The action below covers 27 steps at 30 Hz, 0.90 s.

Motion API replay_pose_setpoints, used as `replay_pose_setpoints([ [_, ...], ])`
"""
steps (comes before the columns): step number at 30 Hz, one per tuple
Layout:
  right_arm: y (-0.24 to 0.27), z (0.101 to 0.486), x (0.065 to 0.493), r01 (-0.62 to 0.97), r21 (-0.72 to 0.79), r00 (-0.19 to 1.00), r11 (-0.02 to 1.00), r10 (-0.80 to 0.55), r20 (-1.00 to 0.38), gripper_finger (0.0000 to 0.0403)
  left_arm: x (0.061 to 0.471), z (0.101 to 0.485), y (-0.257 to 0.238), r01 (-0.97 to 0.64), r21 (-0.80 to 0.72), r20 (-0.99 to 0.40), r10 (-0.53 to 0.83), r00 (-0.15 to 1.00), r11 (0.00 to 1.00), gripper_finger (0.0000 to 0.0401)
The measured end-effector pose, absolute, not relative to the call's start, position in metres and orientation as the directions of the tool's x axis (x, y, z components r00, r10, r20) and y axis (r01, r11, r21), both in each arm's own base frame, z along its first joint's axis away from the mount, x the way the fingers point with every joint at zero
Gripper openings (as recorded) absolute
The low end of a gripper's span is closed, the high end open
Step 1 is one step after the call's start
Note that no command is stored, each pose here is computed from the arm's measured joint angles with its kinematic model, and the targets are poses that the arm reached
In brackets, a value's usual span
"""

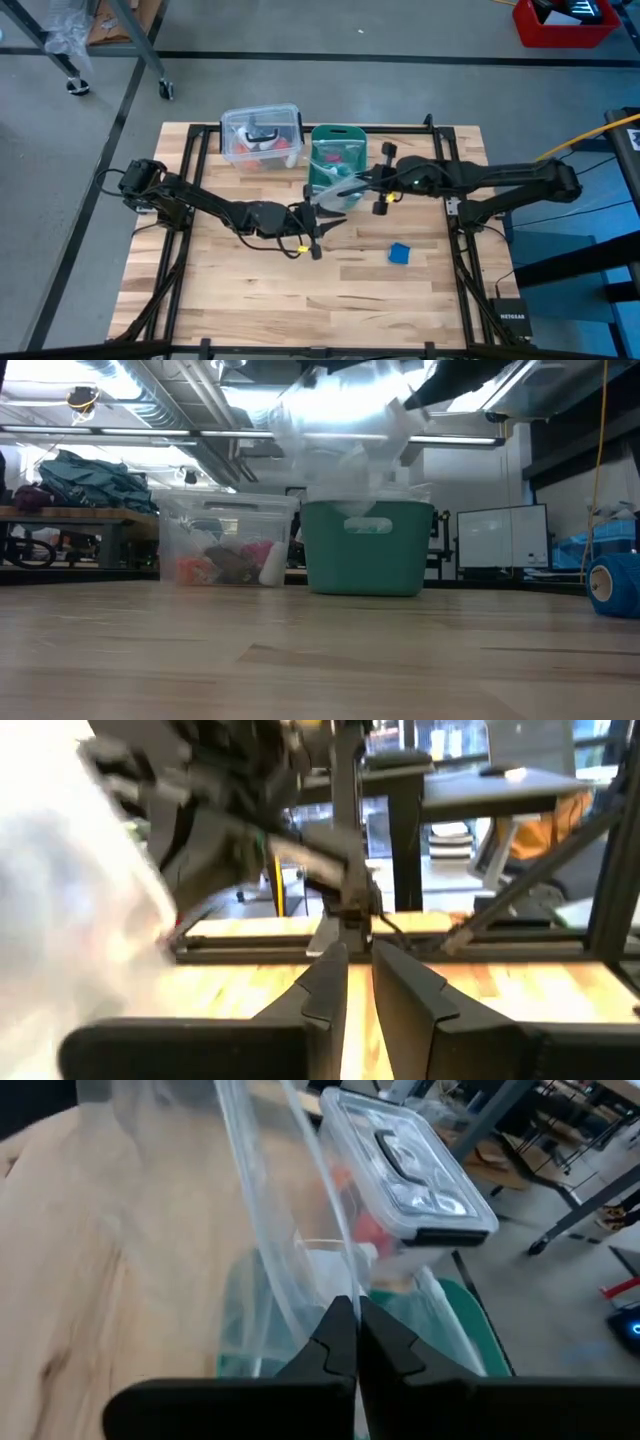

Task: Roll bandage
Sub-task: Open the transparent zip bag, then put the blue bandage into the transparent zip bag

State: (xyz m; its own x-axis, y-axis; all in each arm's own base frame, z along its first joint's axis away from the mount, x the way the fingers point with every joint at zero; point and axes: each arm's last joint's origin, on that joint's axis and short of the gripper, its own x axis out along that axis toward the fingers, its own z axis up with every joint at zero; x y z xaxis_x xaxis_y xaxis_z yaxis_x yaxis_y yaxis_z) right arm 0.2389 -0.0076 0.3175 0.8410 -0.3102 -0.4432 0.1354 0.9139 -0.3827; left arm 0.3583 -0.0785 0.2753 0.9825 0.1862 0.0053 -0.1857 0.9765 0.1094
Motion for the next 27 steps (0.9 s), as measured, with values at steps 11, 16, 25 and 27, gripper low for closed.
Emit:
replay_pose_setpoints([
  [11, -0.005, 0.361, 0.197, 0.024, -0.349, 0.802, 0.937, -0.226, -0.553, 0.0000, 0.362, 0.275, -0.059, -0.236, 0.162, -0.002, 0.240, 0.971, 0.958, 0.0036],
  [16, -0.003, 0.363, 0.183, -0.054, -0.245, 0.734, 0.968, -0.127, -0.667, 0.0000, 0.365, 0.272, -0.037, -0.291, 0.118, -0.028, 0.296, 0.955, 0.950, 0.0033],
  [25, 0.004, 0.351, 0.169, -0.158, 0.025, 0.593, 0.987, 0.115, -0.797, 0.0000, 0.381, 0.240, -0.021, -0.294, 0.041, -0.106, 0.296, 0.949, 0.955, 0.0033],
  [27, 0.006, 0.351, 0.169, -0.186, 0.065, 0.589, 0.980, 0.164, -0.792, 0.0000, 0.386, 0.232, -0.022, -0.278, 0.037, -0.098, 0.280, 0.955, 0.960, 0.0033],
])
